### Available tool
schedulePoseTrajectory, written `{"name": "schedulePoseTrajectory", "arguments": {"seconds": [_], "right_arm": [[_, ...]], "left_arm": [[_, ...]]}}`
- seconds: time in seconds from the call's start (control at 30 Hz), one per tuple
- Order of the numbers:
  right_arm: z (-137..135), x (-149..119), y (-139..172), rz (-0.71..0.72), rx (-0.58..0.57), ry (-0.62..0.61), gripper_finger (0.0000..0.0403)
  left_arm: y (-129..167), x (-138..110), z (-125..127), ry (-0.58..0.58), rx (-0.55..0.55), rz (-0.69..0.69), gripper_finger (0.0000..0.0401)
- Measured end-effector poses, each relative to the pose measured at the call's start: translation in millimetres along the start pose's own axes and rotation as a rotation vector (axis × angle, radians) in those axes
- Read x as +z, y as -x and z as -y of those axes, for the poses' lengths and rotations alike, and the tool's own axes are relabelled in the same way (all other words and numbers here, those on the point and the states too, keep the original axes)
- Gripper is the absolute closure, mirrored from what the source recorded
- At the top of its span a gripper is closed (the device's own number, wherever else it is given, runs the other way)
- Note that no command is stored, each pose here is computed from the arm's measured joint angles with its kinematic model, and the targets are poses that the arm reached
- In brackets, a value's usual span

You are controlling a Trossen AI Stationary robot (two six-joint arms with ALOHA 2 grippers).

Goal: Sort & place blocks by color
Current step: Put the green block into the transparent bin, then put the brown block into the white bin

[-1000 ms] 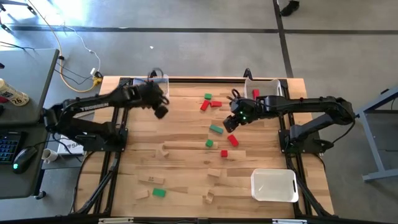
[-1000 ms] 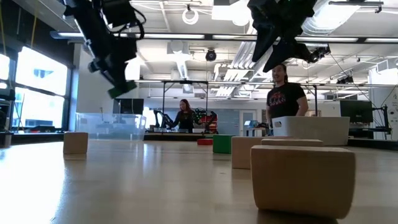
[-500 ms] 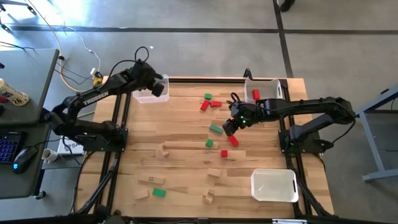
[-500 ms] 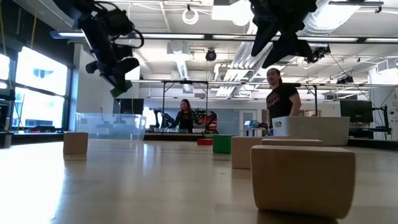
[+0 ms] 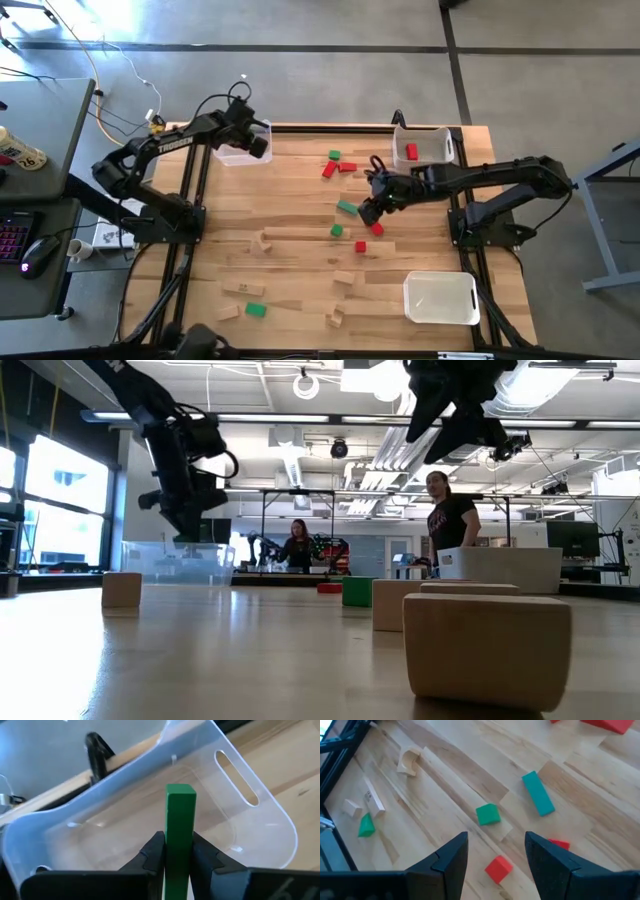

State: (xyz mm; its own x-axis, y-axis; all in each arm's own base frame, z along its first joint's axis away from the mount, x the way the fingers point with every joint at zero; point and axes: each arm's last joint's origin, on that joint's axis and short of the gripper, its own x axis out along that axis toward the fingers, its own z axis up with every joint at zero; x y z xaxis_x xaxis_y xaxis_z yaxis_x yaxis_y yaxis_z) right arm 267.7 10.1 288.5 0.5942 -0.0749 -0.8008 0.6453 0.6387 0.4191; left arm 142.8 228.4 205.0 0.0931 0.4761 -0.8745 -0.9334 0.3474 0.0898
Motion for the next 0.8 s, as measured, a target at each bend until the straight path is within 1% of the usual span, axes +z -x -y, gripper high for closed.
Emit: {"name": "schedulePoseTrajectory", "arguments": {"seconds": [0.13, 0.27, 0.4, 0.53, 0.67, 0.8], "right_arm": [[-5, -5, 1, -0.007, 0.016, 0.017, 0.022], [-12, -8, 2, 0.011, 0.058, 0.031, 0.022], [-20, -11, 3, 0.067, 0.085, 0.036, 0.022], [-27, -14, 5, 0.113, 0.102, 0.039, 0.022], [-33, -16, 7, 0.159, 0.13, 0.048, 0.022], [-42, -17, 9, 0.234, 0.168, 0.083, 0.022]], "left_arm": [[-5, -1, 1, 0.001, -0.015, -0.022, 0.0348], [-7, -1, 1, -0.003, -0.021, -0.03, 0.0323], [-7, -1, 2, -0.006, -0.033, -0.032, 0.0295], [-7, -1, 2, -0.045, -0.043, -0.032, 0.0268], [-5, 0, 2, -0.037, -0.045, -0.024, 0.0246], [8, 11, 3, -0.065, -0.115, 0.01, 0.0234]]}}
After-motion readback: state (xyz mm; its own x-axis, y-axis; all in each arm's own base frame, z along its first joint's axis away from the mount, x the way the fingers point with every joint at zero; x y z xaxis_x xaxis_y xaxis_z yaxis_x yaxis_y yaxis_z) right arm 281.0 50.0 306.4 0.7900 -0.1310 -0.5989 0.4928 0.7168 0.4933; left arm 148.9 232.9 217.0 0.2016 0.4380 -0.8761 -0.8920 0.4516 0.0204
